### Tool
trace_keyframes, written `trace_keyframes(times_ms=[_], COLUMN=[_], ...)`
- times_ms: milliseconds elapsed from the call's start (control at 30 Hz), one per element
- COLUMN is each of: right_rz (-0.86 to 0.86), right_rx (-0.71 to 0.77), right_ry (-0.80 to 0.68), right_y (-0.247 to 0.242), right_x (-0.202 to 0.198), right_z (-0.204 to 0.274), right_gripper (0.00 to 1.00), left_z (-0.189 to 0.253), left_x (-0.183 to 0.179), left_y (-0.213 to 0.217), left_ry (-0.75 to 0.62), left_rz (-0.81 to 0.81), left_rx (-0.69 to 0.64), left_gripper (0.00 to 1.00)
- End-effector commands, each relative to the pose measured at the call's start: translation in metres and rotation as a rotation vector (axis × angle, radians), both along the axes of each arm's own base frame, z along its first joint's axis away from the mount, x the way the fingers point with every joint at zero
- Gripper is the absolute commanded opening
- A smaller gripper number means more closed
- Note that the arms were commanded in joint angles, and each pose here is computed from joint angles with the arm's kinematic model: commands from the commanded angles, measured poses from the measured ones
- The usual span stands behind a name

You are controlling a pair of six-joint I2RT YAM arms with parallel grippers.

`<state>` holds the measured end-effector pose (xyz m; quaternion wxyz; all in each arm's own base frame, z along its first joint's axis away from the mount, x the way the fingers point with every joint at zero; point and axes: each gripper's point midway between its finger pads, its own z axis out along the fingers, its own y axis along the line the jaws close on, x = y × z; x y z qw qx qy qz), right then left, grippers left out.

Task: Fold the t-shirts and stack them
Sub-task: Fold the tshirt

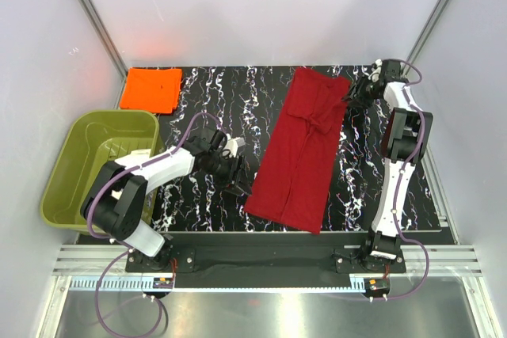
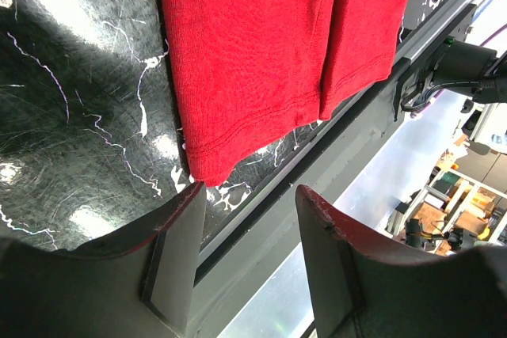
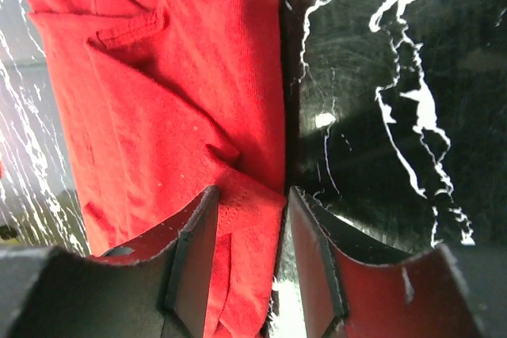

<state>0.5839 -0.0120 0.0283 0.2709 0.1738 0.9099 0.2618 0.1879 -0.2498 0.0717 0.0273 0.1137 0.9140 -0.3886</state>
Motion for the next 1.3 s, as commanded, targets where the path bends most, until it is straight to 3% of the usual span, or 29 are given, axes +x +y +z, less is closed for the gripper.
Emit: trace_keyframes(times_ms=[0,167,367,567,767,833,1267], right_rz=[0.023,0.025,0.016,0.011,0.017,0.018,0.012], right_rx=[0.012,0.037,0.039,0.009,0.001,0.004,-0.016], right_ry=[-0.077,-0.084,-0.081,-0.090,-0.083,-0.078,-0.072], right_y=[0.004,0.007,0.007,0.003,0.004,0.004,0.002], right_x=[0.019,0.024,0.021,0.017,0.013,0.010,-0.003], right_z=[0.019,0.020,0.025,0.039,0.043,0.044,0.049], right_gripper=[0.49,0.48,0.39,0.47,0.44,0.38,0.41], left_z=[0.005,0.004,0.005,0.006,0.006,0.006,0.006], left_x=[0.004,0.004,0.008,0.009,0.012,0.013,0.016], left_y=[-0.003,-0.003,-0.005,-0.007,-0.008,-0.009,-0.011], left_ry=[-0.018,-0.013,-0.011,-0.008,-0.006,-0.007,-0.001], left_rz=[-0.016,-0.012,-0.009,-0.008,-0.007,-0.007,0.003], left_rx=[-0.026,-0.024,-0.024,-0.025,-0.026,-0.027,-0.031], left_gripper=[0.54,0.54,0.54,0.54,0.54,0.54,0.54])
